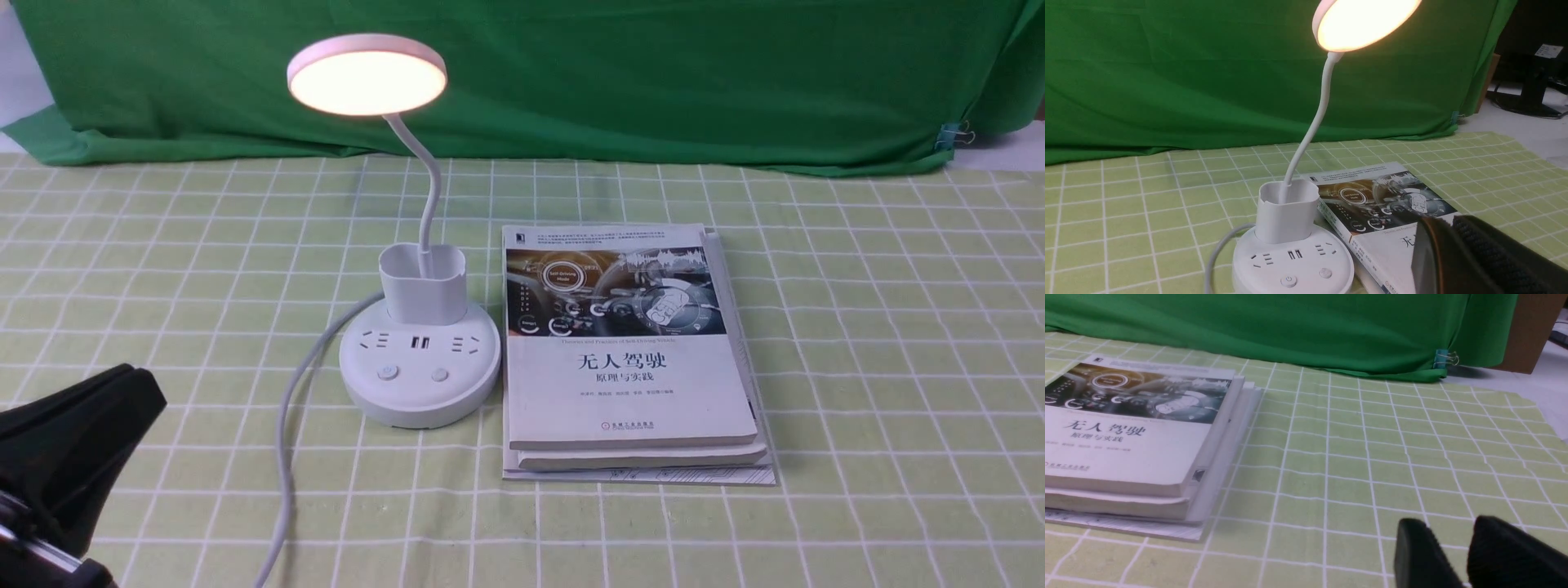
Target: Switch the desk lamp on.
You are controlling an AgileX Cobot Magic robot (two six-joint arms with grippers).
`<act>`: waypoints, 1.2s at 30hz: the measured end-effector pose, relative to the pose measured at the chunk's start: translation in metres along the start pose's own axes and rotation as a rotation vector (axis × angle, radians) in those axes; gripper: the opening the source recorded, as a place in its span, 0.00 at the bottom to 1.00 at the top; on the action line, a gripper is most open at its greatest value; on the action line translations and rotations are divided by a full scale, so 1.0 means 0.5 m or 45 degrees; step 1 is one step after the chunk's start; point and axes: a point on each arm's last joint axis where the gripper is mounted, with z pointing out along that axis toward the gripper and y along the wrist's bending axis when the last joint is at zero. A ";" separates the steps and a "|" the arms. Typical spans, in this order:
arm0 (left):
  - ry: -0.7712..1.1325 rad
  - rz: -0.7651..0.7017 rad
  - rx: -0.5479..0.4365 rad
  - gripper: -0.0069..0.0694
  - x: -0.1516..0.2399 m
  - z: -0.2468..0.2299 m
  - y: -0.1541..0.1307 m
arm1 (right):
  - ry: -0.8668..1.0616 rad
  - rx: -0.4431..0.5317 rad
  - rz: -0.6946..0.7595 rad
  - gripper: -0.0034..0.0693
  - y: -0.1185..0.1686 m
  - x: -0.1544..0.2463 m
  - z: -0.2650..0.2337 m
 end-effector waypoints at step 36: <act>0.091 0.111 -0.473 0.11 0.168 -0.068 0.057 | 0.001 0.000 0.000 0.38 0.000 0.000 0.000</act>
